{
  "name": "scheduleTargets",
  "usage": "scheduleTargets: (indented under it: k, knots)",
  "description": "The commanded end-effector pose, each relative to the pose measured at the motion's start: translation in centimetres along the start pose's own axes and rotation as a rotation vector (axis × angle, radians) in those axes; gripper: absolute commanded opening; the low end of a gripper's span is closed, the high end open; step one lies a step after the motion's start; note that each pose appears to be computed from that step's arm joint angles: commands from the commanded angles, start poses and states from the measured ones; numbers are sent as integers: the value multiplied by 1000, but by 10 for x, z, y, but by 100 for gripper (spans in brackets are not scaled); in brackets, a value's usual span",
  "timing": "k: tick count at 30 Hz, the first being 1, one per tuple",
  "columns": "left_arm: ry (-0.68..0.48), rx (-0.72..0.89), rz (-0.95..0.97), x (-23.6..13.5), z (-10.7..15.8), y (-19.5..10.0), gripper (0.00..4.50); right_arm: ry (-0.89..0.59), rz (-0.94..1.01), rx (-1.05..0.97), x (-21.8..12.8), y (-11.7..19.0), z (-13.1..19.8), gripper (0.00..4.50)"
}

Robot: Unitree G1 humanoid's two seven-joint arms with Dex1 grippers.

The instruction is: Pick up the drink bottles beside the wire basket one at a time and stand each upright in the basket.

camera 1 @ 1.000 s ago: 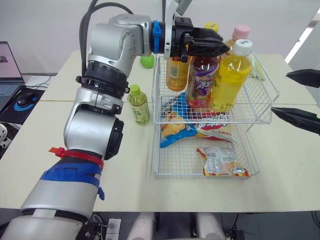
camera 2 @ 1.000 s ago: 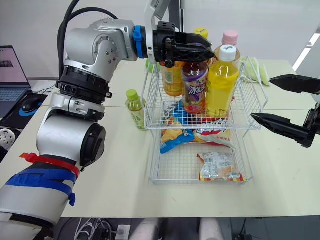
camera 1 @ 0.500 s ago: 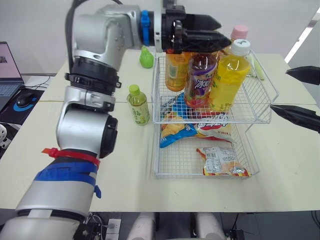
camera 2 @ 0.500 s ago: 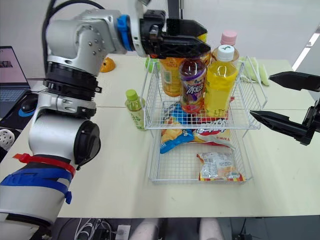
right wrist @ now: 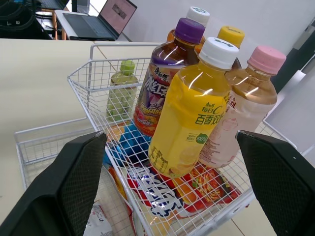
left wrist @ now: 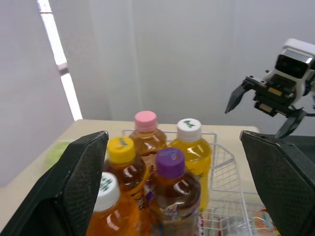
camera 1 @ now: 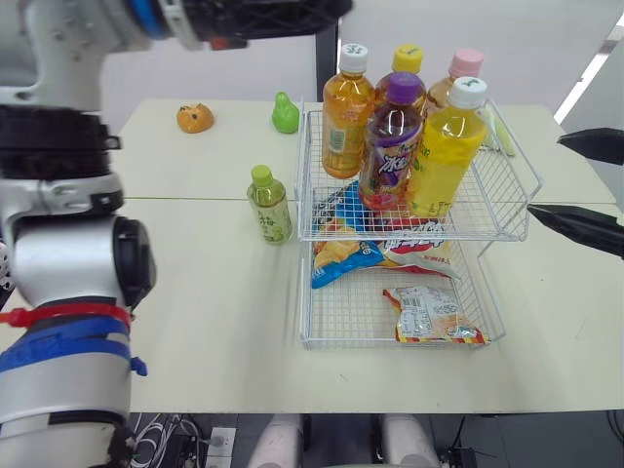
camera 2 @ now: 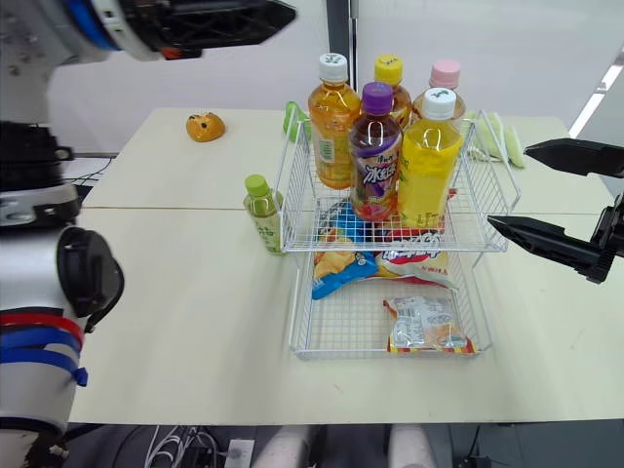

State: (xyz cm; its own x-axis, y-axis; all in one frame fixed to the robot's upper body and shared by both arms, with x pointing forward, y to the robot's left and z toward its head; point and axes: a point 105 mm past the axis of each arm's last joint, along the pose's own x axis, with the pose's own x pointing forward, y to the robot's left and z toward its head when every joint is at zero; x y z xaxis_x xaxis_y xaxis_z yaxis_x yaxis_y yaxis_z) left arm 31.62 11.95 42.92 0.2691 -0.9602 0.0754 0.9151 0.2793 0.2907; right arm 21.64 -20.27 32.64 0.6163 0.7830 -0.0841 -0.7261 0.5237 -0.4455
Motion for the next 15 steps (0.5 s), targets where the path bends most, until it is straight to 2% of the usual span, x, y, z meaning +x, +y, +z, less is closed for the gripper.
scheduleTargets:
  k: [1, 10, 15]
  knots:
    - [-19, 31, 162, -36, 3, 9, 445, -25, 42, -48, 3, 5, 12, 450]
    - [184, -16, 510, -124, -67, 6, 445, -72, 225, -48, 28, 21, 16, 450]
    - [262, -43, 605, -150, -107, -7, 445, -87, 283, -67, 40, 25, 19, 450]
